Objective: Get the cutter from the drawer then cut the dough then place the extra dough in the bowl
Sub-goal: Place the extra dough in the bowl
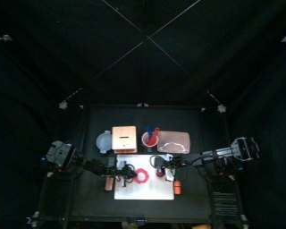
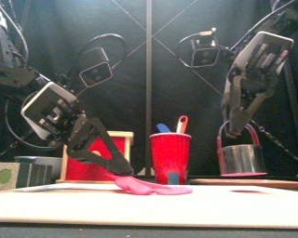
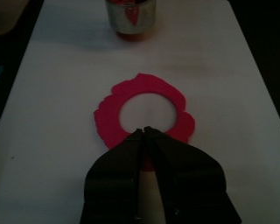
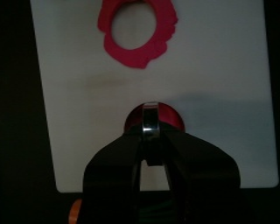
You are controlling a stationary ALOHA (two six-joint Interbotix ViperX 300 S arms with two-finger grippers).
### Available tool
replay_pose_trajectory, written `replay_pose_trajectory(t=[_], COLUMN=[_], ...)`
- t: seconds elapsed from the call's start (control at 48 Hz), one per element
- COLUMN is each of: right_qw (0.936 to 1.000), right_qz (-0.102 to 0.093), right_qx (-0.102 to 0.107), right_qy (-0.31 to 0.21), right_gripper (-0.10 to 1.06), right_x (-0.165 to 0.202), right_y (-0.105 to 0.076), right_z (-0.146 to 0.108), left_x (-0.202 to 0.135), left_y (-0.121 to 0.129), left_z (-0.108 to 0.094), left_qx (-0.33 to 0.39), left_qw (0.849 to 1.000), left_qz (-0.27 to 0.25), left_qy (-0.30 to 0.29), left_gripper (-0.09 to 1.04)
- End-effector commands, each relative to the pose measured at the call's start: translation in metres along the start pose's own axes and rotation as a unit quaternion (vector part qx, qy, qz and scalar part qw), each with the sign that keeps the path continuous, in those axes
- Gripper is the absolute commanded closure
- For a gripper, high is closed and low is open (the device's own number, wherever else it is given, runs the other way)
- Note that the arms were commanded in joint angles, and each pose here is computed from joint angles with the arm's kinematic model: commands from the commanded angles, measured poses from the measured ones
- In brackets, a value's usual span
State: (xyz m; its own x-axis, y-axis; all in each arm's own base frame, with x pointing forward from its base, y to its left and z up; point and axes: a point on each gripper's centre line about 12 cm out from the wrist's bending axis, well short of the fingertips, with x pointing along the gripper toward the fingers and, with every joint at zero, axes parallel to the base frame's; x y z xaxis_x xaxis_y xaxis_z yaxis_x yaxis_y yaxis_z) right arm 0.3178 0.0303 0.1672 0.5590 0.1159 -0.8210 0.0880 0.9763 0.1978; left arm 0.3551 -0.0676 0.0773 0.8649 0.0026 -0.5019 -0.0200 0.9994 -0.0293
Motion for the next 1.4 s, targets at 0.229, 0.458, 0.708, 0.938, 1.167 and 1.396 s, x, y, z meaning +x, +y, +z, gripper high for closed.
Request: replay_pose_trajectory(t=[0.229,0.458,0.708,0.938,1.167,1.396], right_qw=[0.9994,0.9990,0.9985,0.9969,0.9956,0.9957], right_qz=[0.015,0.017,0.019,0.019,0.019,0.018], right_qx=[0.009,0.011,0.012,0.014,0.014,0.015], right_qy=[-0.029,-0.039,-0.050,-0.075,-0.091,-0.089], right_gripper=[0.32,0.21,0.11,0.08,0.08,0.08], right_x=[-0.008,-0.006,-0.007,-0.009,-0.010,-0.009], right_y=[0.008,0.010,0.011,0.010,0.010,0.009], right_z=[0.005,0.006,0.011,0.019,0.023,0.022], left_x=[-0.006,-0.006,-0.009,-0.012,-0.013,-0.016], left_y=[0.002,0.002,0.000,-0.001,0.000,0.000], left_z=[0.020,0.020,0.026,0.033,0.033,0.039], left_qx=[-0.003,-0.002,0.003,0.005,0.006,0.004], left_qw=[1.000,1.000,0.999,0.999,0.999,0.998], left_qz=[-0.004,-0.005,-0.011,-0.015,-0.015,-0.015], left_qy=[-0.024,-0.023,-0.033,-0.044,-0.044,-0.053], left_gripper=[0.40,0.40,0.40,0.37,0.34,0.25])
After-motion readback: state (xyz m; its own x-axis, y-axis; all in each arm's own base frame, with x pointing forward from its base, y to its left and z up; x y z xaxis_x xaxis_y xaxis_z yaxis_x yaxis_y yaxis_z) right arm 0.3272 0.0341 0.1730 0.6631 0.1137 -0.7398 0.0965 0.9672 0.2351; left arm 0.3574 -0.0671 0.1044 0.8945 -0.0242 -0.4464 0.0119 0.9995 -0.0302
